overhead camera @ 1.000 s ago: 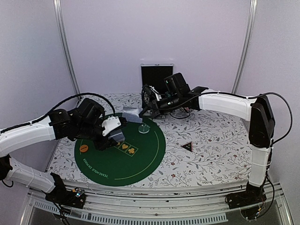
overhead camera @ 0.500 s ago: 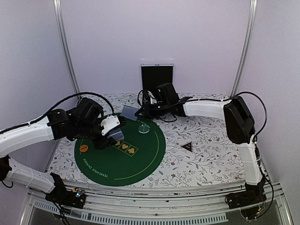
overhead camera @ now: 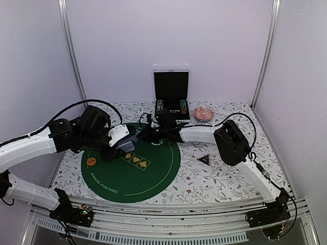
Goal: Distribute texas hold em gaming equipment
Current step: Distribute the poker card in the small blind area, then adjust the poker card at the face-down deck piles.
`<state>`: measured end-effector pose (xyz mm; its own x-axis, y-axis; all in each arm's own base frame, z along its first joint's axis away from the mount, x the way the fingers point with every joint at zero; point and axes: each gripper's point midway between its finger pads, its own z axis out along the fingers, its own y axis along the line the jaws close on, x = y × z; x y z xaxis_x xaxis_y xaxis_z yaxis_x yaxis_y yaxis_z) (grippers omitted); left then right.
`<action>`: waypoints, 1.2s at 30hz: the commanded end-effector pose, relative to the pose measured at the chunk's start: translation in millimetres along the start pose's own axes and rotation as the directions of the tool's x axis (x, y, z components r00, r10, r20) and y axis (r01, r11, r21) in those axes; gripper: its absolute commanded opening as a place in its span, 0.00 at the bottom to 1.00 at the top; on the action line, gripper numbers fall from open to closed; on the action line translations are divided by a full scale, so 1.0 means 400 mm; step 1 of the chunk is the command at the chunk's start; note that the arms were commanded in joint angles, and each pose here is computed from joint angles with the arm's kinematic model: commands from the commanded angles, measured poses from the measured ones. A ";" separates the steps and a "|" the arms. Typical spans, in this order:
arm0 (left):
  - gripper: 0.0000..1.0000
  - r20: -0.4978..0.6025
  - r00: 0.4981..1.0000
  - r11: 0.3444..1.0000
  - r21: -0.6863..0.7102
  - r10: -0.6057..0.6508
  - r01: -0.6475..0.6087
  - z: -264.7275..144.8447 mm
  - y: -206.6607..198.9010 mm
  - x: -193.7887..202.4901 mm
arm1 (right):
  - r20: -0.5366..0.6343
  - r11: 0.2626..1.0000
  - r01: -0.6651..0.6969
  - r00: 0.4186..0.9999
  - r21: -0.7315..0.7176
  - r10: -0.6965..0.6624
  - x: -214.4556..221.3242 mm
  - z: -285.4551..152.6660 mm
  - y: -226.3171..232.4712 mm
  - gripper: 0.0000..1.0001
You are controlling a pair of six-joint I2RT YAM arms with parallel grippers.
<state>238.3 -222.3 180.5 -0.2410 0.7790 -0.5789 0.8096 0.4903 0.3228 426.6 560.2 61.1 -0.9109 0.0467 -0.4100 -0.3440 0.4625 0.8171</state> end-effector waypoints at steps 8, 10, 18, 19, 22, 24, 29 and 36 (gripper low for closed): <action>0.55 0.033 0.999 1.000 -0.030 -0.007 0.008 -0.012 0.023 -0.021 | 0.113 0.995 -0.074 0.991 0.063 0.067 -0.041 0.047 -0.075 0.07; 0.55 0.033 0.999 1.000 -0.030 -0.007 0.008 -0.012 0.023 -0.021 | 0.110 0.996 -0.071 0.992 0.062 0.064 -0.043 0.045 -0.070 0.13; 0.55 0.032 0.999 1.000 -0.029 -0.005 0.006 -0.012 0.023 -0.022 | 0.135 0.997 0.010 0.991 0.072 -0.019 -0.086 -0.004 0.011 0.38; 0.55 0.031 0.999 1.000 -0.028 -0.004 0.005 -0.012 0.023 -0.021 | 0.144 0.996 0.026 0.989 0.084 -0.038 -0.095 -0.017 0.021 0.41; 0.55 0.031 1.000 1.000 -0.027 -0.003 0.004 -0.012 0.021 -0.021 | 0.183 0.990 0.070 0.979 0.123 -0.092 -0.127 -0.063 0.067 0.54; 0.55 0.033 0.999 1.000 -0.027 -0.003 0.004 -0.014 0.022 -0.022 | 0.205 0.981 0.102 0.969 0.166 -0.135 -0.141 -0.096 0.091 0.68; 0.55 0.035 0.999 1.000 -0.021 0.003 -0.002 -0.017 0.020 -0.025 | 0.205 0.946 0.266 0.931 0.184 -0.302 -0.171 -0.196 0.222 0.99; 0.55 0.048 0.999 1.000 -0.013 0.017 -0.017 -0.023 0.017 -0.033 | 0.055 0.831 0.525 0.850 -0.187 -0.524 -0.028 -0.353 0.416 0.99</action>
<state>238.0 -222.3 180.3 -0.2316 0.7851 -0.5745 0.8132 0.4804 0.3286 410.7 516.1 222.0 -0.6788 0.0035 -0.7343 -0.6221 0.5286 0.5776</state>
